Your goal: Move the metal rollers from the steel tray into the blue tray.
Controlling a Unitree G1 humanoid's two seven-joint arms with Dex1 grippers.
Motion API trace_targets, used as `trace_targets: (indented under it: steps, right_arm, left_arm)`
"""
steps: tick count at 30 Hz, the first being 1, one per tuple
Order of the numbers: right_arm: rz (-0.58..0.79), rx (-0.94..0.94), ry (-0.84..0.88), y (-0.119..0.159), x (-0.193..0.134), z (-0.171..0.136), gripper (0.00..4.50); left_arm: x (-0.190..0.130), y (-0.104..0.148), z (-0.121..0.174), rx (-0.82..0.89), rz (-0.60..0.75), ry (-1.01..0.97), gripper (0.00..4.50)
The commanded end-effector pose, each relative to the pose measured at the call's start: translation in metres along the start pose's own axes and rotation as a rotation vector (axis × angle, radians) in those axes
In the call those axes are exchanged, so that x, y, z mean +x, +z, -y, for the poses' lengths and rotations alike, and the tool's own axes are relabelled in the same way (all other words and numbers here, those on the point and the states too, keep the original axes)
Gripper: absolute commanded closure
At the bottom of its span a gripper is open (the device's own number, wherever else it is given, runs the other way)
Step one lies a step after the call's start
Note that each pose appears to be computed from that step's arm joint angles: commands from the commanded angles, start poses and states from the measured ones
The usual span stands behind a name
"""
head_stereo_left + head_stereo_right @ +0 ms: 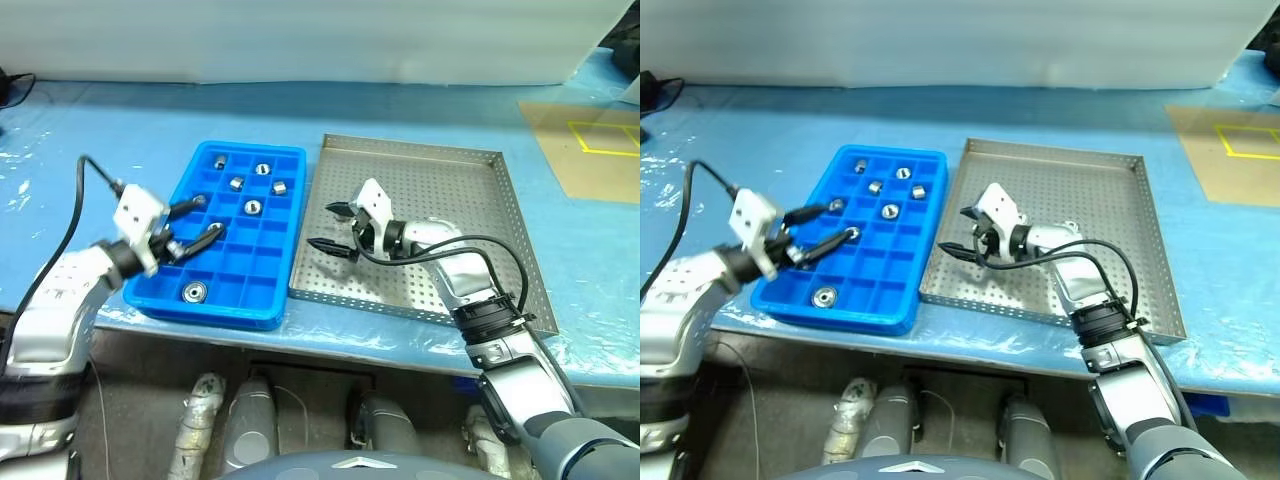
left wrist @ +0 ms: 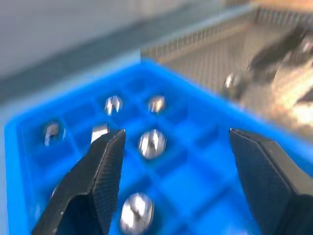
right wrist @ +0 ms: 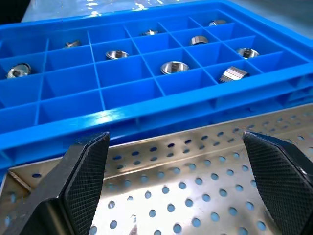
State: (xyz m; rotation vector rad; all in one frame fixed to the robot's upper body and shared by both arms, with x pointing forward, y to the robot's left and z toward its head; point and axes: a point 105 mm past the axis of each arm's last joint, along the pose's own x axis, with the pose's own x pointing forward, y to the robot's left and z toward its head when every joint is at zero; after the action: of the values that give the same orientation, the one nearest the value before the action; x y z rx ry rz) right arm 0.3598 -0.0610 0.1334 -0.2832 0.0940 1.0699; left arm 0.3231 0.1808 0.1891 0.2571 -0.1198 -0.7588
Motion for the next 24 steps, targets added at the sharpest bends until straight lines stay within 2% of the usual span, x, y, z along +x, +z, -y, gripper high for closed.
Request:
trace_targets:
  steps: [1,6,12,24]
  right_arm:
    - [0.045,-0.022,-0.059,0.013,-0.007,0.011,0.0]
    - [0.059,0.016,-0.217,0.006,-0.003,0.027,0.0]
    - [0.067,0.056,-0.328,-0.003,0.007,0.037,0.0]
    - [0.068,0.074,-0.369,-0.006,0.028,0.045,0.0]
  left_arm:
    - [0.025,0.001,0.005,-0.005,0.031,-0.047,0.97]
    - [0.055,0.001,0.006,-0.015,0.07,-0.079,0.97]
    - [0.058,-0.003,0.004,-0.009,0.075,-0.093,0.97]
    - [0.059,-0.009,0.009,-0.02,0.073,-0.105,0.97]
